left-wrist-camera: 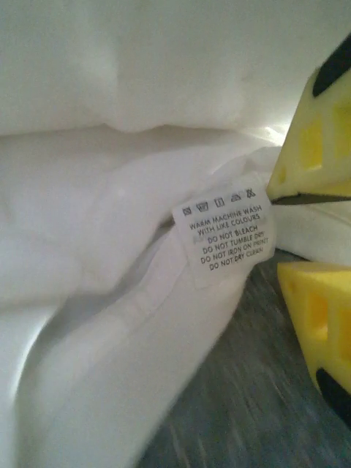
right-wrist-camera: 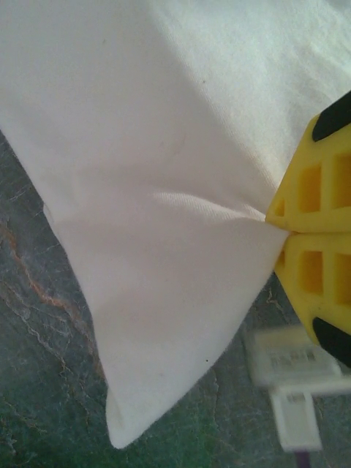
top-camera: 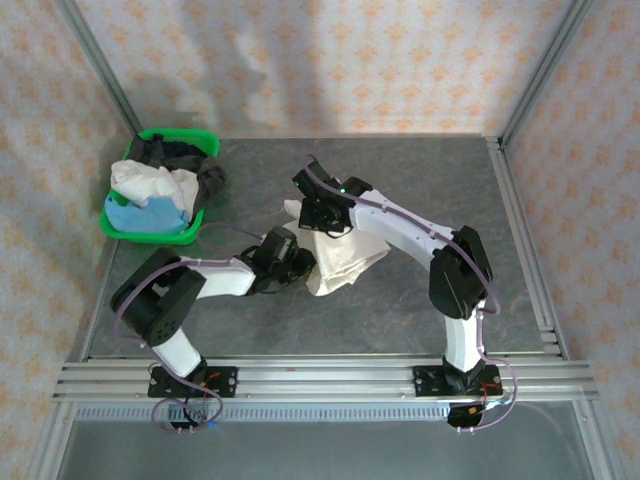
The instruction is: Fold and stack the t-shirts
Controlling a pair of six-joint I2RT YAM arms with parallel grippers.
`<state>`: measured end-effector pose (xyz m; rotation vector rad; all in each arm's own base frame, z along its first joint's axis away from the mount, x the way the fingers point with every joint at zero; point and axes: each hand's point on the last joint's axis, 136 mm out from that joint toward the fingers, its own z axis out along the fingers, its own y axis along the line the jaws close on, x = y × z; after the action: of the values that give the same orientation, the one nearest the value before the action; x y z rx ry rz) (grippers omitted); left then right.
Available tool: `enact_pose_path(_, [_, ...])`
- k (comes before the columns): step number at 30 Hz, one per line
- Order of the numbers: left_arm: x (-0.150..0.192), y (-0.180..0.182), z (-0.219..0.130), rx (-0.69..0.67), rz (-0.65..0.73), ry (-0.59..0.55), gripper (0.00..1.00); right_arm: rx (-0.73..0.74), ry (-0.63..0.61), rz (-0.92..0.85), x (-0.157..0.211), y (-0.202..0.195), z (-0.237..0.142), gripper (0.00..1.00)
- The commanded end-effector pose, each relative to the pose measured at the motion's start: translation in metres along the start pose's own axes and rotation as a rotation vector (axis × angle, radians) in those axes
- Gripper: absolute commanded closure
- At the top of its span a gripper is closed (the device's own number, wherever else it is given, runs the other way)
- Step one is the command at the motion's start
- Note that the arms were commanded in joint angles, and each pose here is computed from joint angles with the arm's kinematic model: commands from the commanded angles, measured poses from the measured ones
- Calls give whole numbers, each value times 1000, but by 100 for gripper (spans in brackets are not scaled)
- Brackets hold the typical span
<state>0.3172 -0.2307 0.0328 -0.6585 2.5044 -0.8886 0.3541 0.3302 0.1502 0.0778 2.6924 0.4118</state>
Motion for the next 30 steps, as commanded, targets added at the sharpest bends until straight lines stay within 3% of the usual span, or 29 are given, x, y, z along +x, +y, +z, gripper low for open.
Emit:
enact_pose_path(1, [0, 41, -21, -132, -26, -13, 66, -22, 1, -22, 3, 4, 8, 100])
enact_pose_path(6, [6, 84, -54, -263, -78, -11, 60, -53, 41, -50, 18, 5, 24, 100])
enact_pose_path(10, [-6, 97, -79, -299, -122, -46, 57, -62, 68, -87, 33, 10, 38, 98])
enact_pose_path(12, [-18, 97, -93, -321, -119, -79, 56, -72, 102, -102, 43, 14, 47, 91])
enact_pose_path(14, [-34, 90, -109, -353, -84, -134, 55, -101, 145, -114, 56, 22, 54, 75])
enact_pose_path(17, [-57, 74, -123, -361, -48, -190, 51, -141, 180, -136, 66, 32, 53, 62])
enact_pose_path(23, [-93, 45, -108, -361, -5, -190, 47, -134, 150, -168, 67, 20, 28, 54])
enact_pose_path(30, [-120, -9, -51, -281, 106, -88, 47, -121, 228, -183, 110, -15, 42, 61])
